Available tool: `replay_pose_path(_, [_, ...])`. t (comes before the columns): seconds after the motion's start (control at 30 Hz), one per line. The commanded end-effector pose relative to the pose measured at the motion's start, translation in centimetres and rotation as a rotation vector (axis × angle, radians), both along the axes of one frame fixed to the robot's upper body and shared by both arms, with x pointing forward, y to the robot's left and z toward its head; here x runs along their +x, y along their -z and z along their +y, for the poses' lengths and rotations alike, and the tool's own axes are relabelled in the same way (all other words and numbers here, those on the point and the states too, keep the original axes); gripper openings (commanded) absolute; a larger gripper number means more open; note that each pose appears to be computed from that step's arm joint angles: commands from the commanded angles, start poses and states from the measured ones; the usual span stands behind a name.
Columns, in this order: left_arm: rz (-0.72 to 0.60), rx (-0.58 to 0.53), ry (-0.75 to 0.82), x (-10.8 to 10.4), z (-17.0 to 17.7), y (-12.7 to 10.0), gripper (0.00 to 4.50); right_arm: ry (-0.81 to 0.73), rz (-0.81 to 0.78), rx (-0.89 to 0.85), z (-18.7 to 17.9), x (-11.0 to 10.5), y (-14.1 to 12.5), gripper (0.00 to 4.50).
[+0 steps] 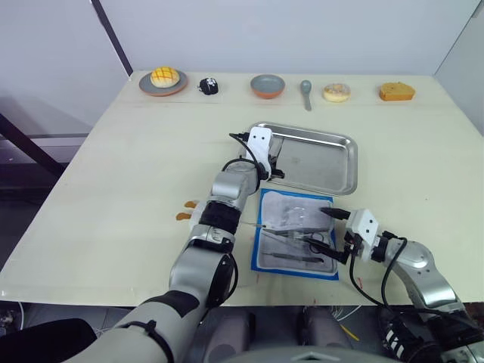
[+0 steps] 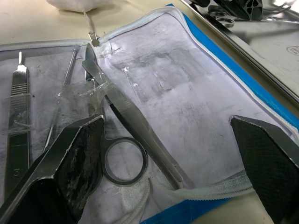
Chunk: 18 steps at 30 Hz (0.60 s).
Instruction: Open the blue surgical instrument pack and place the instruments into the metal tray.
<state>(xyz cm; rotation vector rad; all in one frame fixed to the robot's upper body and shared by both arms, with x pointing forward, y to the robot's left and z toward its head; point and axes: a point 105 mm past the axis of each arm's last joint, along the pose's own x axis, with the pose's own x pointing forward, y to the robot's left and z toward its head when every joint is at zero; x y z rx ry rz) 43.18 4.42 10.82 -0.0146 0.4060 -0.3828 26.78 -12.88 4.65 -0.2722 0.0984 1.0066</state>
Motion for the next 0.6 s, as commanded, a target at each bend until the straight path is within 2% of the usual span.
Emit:
replay_pose_path(0.03, [-0.017,-0.009,-0.002,0.3,-0.3,-0.7,0.01,0.077,0.200,-0.154,-2.6,-1.6,5.3,4.50])
replay_pose_path(0.07, [-0.020,-0.007,-0.001,0.3,-0.3,-0.7,0.01,0.077,0.201,-0.155,-2.6,-1.7,5.3,4.50])
replay_pose_path(0.1, [-0.023,-0.007,0.000,0.3,-0.3,-0.8,1.04,0.076,0.202,-0.156,-2.7,-1.7,5.3,4.50])
replay_pose_path(0.2, [-0.031,-0.008,-0.001,0.3,-0.4,-1.0,2.18,0.076,0.203,-0.157,-2.7,-1.7,5.3,4.50])
replay_pose_path(0.3, [-0.052,-0.008,-0.001,0.4,-0.5,-1.6,3.67,0.076,0.202,-0.159,-2.8,-1.7,5.3,4.50])
replay_pose_path(0.4, [-0.092,-0.018,0.010,0.4,-0.7,-2.7,3.67,0.078,0.202,-0.163,-2.9,-1.6,5.3,4.50])
replay_pose_path(0.6, [-0.259,-0.110,0.101,-0.5,-1.8,-7.4,3.67,0.079,0.201,-0.164,-3.0,-1.6,5.2,4.50])
